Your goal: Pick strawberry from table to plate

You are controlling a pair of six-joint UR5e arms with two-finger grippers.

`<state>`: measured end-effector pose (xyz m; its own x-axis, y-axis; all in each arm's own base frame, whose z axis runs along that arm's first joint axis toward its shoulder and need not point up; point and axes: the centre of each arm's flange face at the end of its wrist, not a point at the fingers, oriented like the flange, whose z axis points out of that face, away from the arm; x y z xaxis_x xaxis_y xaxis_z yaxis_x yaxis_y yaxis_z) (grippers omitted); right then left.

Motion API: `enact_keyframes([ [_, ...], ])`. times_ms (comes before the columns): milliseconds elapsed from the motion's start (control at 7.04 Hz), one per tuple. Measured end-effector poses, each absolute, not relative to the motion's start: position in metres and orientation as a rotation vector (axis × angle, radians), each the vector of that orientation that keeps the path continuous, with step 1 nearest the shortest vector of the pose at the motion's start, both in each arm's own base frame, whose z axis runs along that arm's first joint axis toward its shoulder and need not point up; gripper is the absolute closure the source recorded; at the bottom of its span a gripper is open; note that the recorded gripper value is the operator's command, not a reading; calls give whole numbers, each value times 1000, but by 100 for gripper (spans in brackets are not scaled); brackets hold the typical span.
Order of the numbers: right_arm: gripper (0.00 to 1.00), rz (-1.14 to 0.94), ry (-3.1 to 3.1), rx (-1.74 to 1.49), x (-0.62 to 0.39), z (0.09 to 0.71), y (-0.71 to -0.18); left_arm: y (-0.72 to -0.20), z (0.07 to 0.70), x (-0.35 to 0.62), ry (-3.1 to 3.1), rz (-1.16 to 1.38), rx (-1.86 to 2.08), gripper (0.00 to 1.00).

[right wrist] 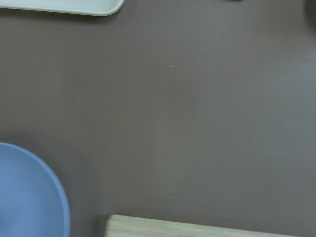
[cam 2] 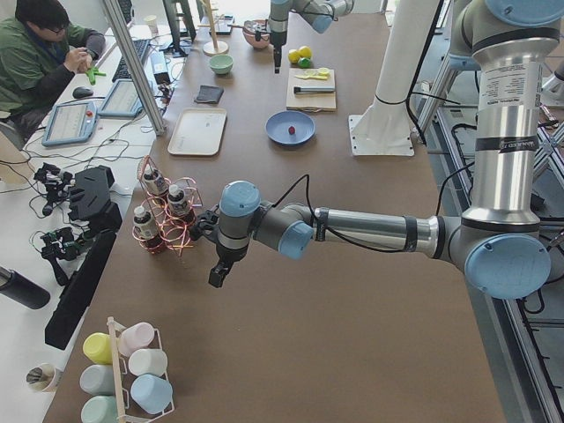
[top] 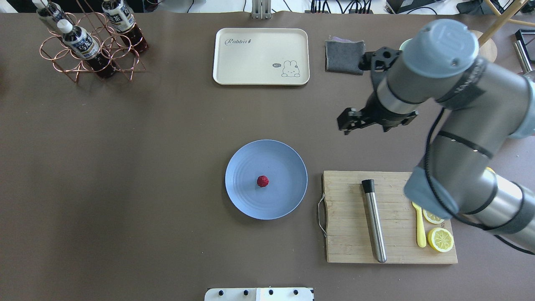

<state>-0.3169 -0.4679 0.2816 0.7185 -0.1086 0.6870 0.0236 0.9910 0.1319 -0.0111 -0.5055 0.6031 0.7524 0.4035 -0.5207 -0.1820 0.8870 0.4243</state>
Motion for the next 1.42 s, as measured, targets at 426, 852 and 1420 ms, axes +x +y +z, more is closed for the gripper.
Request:
enact_keyframes([
  [426,0,-166,-726,85,-95,449,-514,-496,618,-70,605,361,332,2],
  [852,0,-142,-727,54,67,591,-510,-492,625,-78,604,353,318,2],
  [1420,0,-41,-755,41,119,643,-469,-488,636,-79,611,333,293,2],
])
